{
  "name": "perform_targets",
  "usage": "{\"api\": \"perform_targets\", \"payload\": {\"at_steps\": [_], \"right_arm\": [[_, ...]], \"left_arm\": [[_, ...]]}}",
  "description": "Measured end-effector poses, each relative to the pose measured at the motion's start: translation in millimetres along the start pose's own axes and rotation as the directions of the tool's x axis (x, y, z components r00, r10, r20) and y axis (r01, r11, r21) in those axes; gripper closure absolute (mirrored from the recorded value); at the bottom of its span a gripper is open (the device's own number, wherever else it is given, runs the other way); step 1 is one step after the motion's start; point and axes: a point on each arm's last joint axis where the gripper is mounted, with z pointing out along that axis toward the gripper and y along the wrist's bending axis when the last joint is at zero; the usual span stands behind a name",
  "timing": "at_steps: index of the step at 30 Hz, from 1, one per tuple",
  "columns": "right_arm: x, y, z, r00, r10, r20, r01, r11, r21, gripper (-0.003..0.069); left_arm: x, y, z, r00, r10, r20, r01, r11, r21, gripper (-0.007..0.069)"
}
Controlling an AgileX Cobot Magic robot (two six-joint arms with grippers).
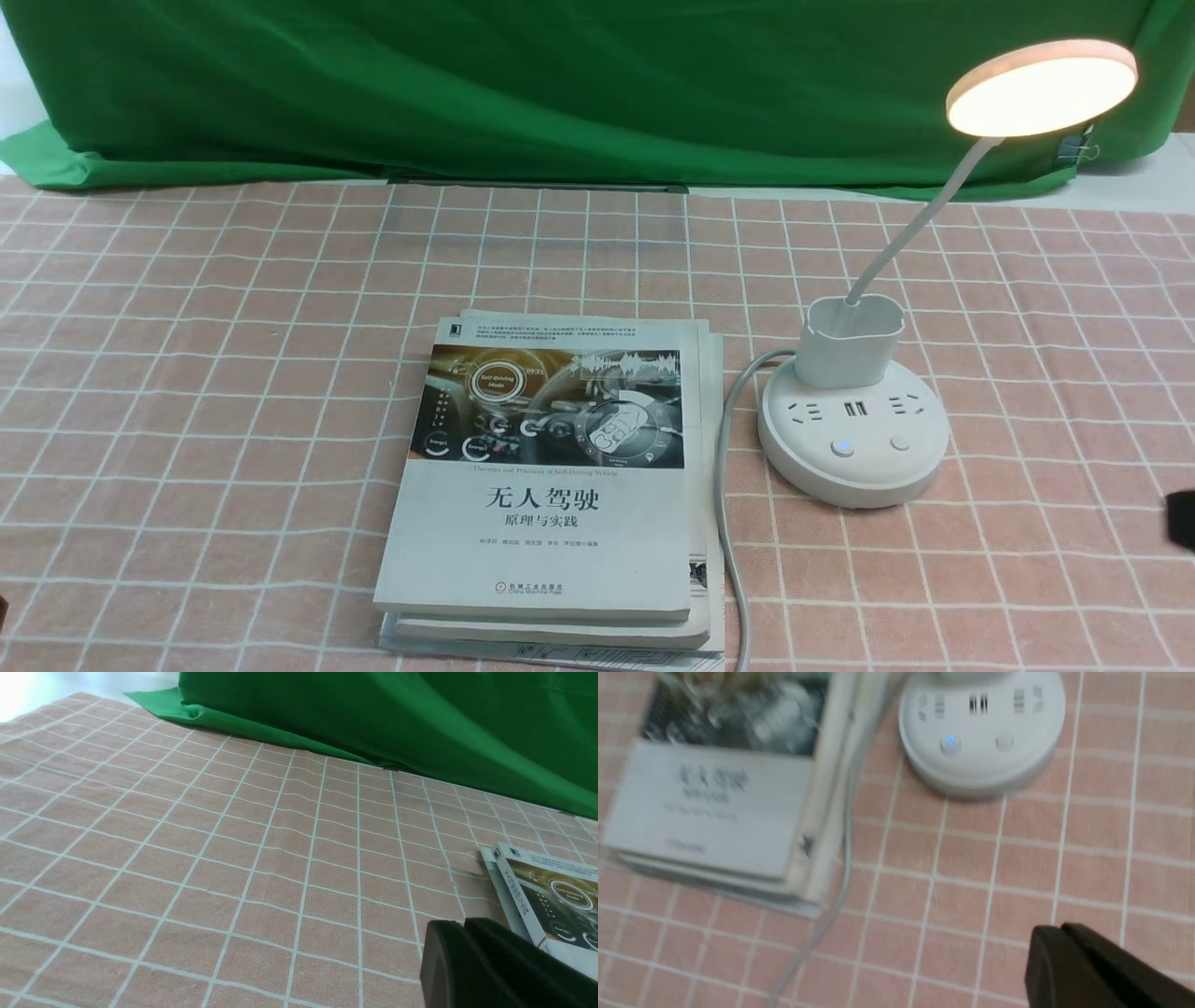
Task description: Turn on the table lamp on the pink coffee tablecloth with your hand.
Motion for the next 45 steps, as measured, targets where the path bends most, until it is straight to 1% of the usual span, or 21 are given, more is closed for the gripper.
{"api": "perform_targets", "payload": {"at_steps": [5,6,10,12,13,15,16,17,18,19,23,25,27,34,38,45], "right_arm": [[6.4,2.2,-27.9,0.990,-0.007,0.140,0.010,1.000,-0.024,0.0622],[7.2,2.5,-29.5,0.989,-0.010,0.149,0.014,1.000,-0.026,0.0622],[15.6,-0.4,-43.9,0.943,-0.107,0.314,0.111,0.994,0.005,0.0627],[28.4,-7.9,-40.1,0.890,-0.168,0.424,0.154,0.986,0.066,0.0631],[28.7,-9.0,-39.9,0.877,-0.182,0.445,0.163,0.983,0.081,0.0631],[51.2,-20.5,-25.4,0.801,-0.273,0.532,0.202,0.961,0.189,0.0631],[62.2,-25.8,-15.8,0.778,-0.305,0.550,0.210,0.950,0.231,0.0631],[72.0,-30.3,-5.8,0.776,-0.319,0.544,0.210,0.944,0.254,0.0631],[83.7,-34.8,2.7,0.754,-0.339,0.563,0.210,0.936,0.283,0.0631],[98.0,-39.9,14.2,0.747,-0.348,0.567,0.205,0.931,0.301,0.0631],[131.6,-49.8,39.5,0.741,-0.360,0.567,0.202,0.925,0.322,0.0631],[136.1,-50.4,40.5,0.738,-0.358,0.571,0.199,0.925,0.323,0.0631],[139.9,-51.6,42.7,0.761,-0.344,0.550,0.190,0.929,0.318,0.0631],[141.4,-53.9,43.3,0.786,-0.281,0.550,0.121,0.943,0.309,0.0631],[141.8,-55.7,43.1,0.792,-0.277,0.544,0.101,0.938,0.331,0.0629],[143.0,-59.2,43.0,0.807,-0.232,0.542,0.032,0.935,0.353,0.0627]], "left_arm": [[0.0,0.0,0.0,1.000,0.000,0.000,0.000,1.000,0.000,0.0606],[0.0,0.0,0.0,1.000,0.000,0.000,0.000,1.000,0.000,0.0606],[0.0,0.0,0.0,1.000,-0.002,0.000,0.002,1.000,0.000,0.0606],[0.0,0.0,0.0,1.000,-0.002,0.000,0.002,1.000,0.000,0.0606],[0.0,0.0,0.0,1.000,-0.002,0.000,0.002,1.000,0.000,0.0606],[0.0,0.0,0.0,1.000,-0.002,0.000,0.002,1.000,0.000,0.0606],[0.0,0.0,0.0,1.000,-0.002,0.000,0.002,1.000,0.000,0.0606],[0.0,0.0,0.0,1.000,-0.002,0.000,0.002,1.000,0.000,0.0606],[0.0,0.0,0.0,1.000,-0.002,0.000,0.002,1.000,0.000,0.0606],[0.0,0.0,0.0,1.000,-0.002,0.000,0.002,1.000,0.000,0.0606],[0.0,0.0,0.0,1.000,-0.002,0.000,0.002,1.000,0.000,0.0606],[0.0,0.0,0.0,1.000,-0.002,0.000,0.002,1.000,0.000,0.0606],[0.0,0.0,0.0,1.000,-0.001,0.000,0.001,1.000,0.000,0.0606],[0.0,0.0,0.0,1.000,-0.001,0.000,0.001,1.000,0.000,0.0606],[0.0,0.0,0.0,1.000,-0.003,0.000,0.003,1.000,0.000,0.0606],[0.0,0.0,0.0,1.000,-0.002,0.000,0.002,1.000,0.000,0.0606]]}}
